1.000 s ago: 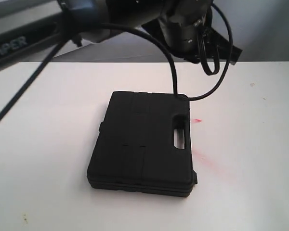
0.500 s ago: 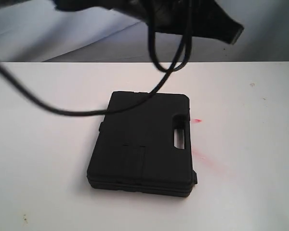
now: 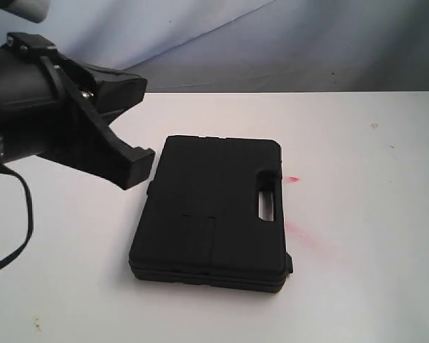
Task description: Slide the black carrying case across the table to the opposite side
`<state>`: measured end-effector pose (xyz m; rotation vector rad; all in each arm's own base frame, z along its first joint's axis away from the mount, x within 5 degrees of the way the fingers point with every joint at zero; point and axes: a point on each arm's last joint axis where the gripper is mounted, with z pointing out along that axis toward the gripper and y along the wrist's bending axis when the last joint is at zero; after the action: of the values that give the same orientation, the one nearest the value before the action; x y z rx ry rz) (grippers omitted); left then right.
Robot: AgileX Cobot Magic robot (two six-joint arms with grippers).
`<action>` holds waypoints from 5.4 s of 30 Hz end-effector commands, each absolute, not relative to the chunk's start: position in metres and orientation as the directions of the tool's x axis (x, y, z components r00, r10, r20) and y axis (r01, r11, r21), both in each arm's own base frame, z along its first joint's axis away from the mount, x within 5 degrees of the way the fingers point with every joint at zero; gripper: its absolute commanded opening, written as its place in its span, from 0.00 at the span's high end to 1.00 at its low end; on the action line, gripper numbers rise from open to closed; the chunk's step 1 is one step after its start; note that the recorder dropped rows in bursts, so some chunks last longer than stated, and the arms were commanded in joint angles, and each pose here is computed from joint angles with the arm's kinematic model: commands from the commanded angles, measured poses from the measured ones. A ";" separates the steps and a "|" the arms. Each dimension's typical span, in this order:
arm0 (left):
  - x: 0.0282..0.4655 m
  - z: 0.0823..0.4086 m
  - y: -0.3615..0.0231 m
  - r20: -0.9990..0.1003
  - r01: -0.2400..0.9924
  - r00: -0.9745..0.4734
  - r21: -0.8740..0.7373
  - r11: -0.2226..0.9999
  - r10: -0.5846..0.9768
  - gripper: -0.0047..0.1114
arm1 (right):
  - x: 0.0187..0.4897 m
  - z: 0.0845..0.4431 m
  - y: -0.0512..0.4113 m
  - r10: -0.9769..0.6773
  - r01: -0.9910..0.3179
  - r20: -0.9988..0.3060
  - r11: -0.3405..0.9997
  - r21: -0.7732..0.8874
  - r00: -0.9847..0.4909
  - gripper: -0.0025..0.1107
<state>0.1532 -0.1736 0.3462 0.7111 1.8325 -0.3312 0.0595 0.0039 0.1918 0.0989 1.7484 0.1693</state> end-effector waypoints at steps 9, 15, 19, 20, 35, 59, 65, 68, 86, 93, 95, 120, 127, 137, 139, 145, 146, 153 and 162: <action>0.161 0.339 -0.138 -0.953 0.548 -0.255 -0.004 0.836 0.163 0.96 | 0.059 0.191 0.004 0.164 -0.032 -0.969 0.984 0.173 -0.185 0.98; 0.170 0.314 -0.087 -0.977 0.473 -0.205 -0.151 0.868 -0.058 0.96 | 0.059 0.191 0.004 0.164 -0.032 -0.969 0.984 0.173 -0.185 0.98; 0.157 0.299 -0.062 -0.984 0.401 -0.173 -0.118 0.908 -0.051 0.96 | 0.059 0.191 0.004 0.164 -0.032 -0.969 0.984 0.173 -0.185 0.98; 0.152 0.294 -0.056 -0.986 0.385 -0.165 -0.095 0.918 -0.033 0.96 | 0.059 0.191 0.004 0.164 -0.032 -0.969 0.984 0.173 -0.185 0.98; 0.097 0.270 -0.026 -0.998 0.271 -0.015 -0.059 0.961 -0.057 0.96 | 0.059 0.191 0.004 0.164 -0.032 -0.969 0.984 0.173 -0.185 0.98; 0.088 0.203 -0.015 -0.980 0.141 -0.147 -0.154 0.978 -0.133 0.96 | 0.059 0.191 0.004 0.164 -0.032 -0.969 0.984 0.173 -0.185 0.98; 0.088 0.202 -0.015 -0.987 0.156 -0.129 -0.115 0.981 -0.095 0.96 | 0.059 0.191 0.004 0.164 -0.032 -0.969 0.984 0.173 -0.185 0.98; 0.088 0.204 -0.016 -0.993 0.173 -0.105 -0.073 0.982 -0.056 0.96 | 0.059 0.191 0.004 0.164 -0.032 -0.969 0.984 0.173 -0.185 0.98; 0.055 0.216 -0.010 -0.991 0.182 0.101 -0.066 0.981 -0.085 0.96 | 0.059 0.191 0.004 0.164 -0.032 -0.969 0.984 0.173 -0.185 0.98; 0.056 0.197 -0.008 -0.994 0.146 -0.095 -0.066 0.987 -0.053 0.96 | 0.059 0.191 0.004 0.164 -0.032 -0.969 0.984 0.173 -0.185 0.98; 0.056 0.197 -0.008 -0.993 0.146 -0.102 -0.080 0.986 -0.066 0.96 | 0.059 0.191 0.004 0.164 -0.032 -0.969 0.984 0.173 -0.185 0.98; 0.055 0.196 -0.008 -0.992 0.145 -0.112 -0.078 0.986 -0.062 0.96 | 0.060 0.199 0.004 0.170 -0.042 -0.981 0.984 0.174 -0.093 0.98; 0.055 0.196 -0.008 -0.992 0.145 -0.112 -0.078 0.986 -0.062 0.96 | 0.060 0.214 0.003 0.194 -0.061 -0.979 0.980 0.190 0.064 0.98; 0.055 0.196 -0.008 -0.992 0.145 -0.112 -0.078 0.986 -0.062 0.96 | 0.055 0.245 -0.003 0.383 -0.104 -0.881 0.924 0.369 0.277 0.98; 0.055 0.196 -0.008 -0.992 0.145 -0.112 -0.078 0.986 -0.062 0.96 | 0.050 0.268 0.000 0.246 -0.108 -0.906 0.969 0.221 0.345 0.98; 0.055 0.196 -0.008 -0.992 0.145 -0.112 -0.078 0.986 -0.062 0.96 | 0.023 0.334 0.006 -0.114 -0.020 -0.829 0.989 -0.150 0.548 0.98; 0.055 0.196 -0.008 -0.992 0.145 -0.112 -0.078 0.986 -0.062 0.96 | 0.019 0.342 0.007 -0.160 0.002 -0.806 0.981 -0.193 0.569 0.98; 0.055 0.196 -0.008 -0.992 0.145 -0.112 -0.078 0.986 -0.062 0.96 | -0.001 0.375 0.006 -0.267 0.085 -0.735 0.957 -0.276 0.623 0.98; 0.055 0.196 -0.008 -0.992 0.145 -0.112 -0.078 0.986 -0.062 0.96 | 0.010 0.414 -0.008 -0.240 0.130 -0.909 0.970 -0.207 0.341 0.98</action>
<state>0.0557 -0.0074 0.1972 0.0608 1.6739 -0.1648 0.0011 -0.0036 0.4077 -0.1545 1.0524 -0.2612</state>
